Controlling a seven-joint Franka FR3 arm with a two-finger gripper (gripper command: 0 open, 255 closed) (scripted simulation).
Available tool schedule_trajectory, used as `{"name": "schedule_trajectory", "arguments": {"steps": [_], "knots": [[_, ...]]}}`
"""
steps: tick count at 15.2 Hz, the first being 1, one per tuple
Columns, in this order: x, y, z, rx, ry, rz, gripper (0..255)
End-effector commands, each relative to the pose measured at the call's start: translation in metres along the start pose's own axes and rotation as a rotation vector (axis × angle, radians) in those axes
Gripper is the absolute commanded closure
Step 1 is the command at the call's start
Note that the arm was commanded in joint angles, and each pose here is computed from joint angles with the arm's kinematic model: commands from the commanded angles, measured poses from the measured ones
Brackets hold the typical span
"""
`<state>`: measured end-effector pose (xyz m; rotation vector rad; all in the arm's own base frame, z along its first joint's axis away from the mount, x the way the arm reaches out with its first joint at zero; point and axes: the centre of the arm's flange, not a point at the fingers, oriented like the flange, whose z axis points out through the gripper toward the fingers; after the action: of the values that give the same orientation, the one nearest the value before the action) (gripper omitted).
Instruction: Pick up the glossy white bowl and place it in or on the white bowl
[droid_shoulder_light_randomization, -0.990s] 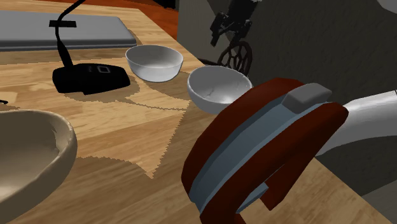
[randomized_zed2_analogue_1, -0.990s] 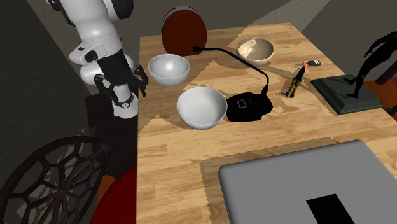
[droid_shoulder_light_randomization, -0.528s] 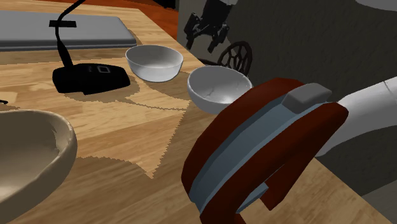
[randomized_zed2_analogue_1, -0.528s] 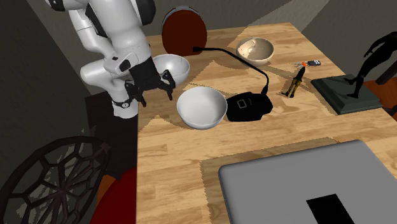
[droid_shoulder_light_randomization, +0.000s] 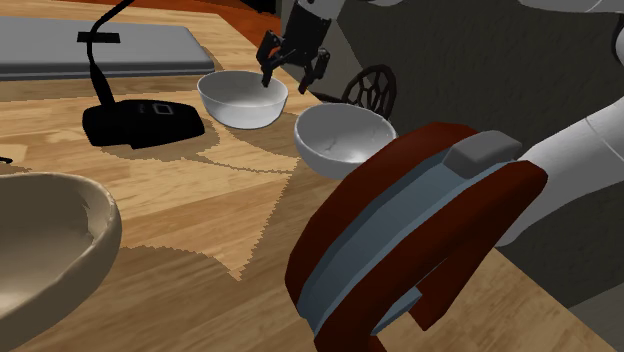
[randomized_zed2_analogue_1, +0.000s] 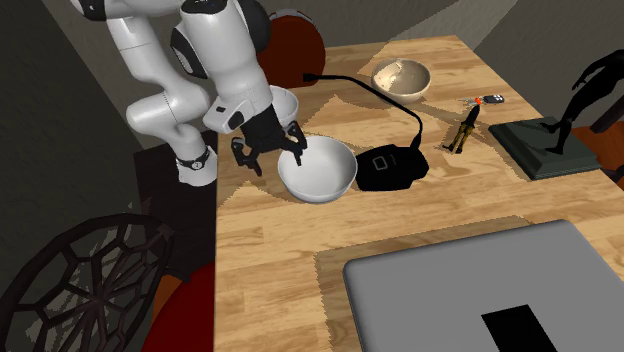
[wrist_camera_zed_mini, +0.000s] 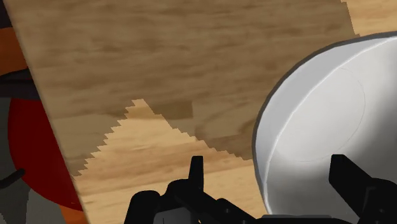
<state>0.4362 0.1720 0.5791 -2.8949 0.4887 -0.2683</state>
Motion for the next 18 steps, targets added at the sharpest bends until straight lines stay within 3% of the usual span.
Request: {"name": "schedule_trajectory", "arguments": {"steps": [1,4,12,13,18], "knots": [[0.000,-0.001,0.010,0.001,0.000,0.001,0],[0.000,-0.001,0.024,0.001,0.000,0.001,0],[0.000,-0.001,0.024,0.001,0.000,0.001,0],[0.000,-0.001,0.024,0.001,0.000,0.001,255],[0.000,-0.001,0.024,0.001,0.000,0.001,255]]}}
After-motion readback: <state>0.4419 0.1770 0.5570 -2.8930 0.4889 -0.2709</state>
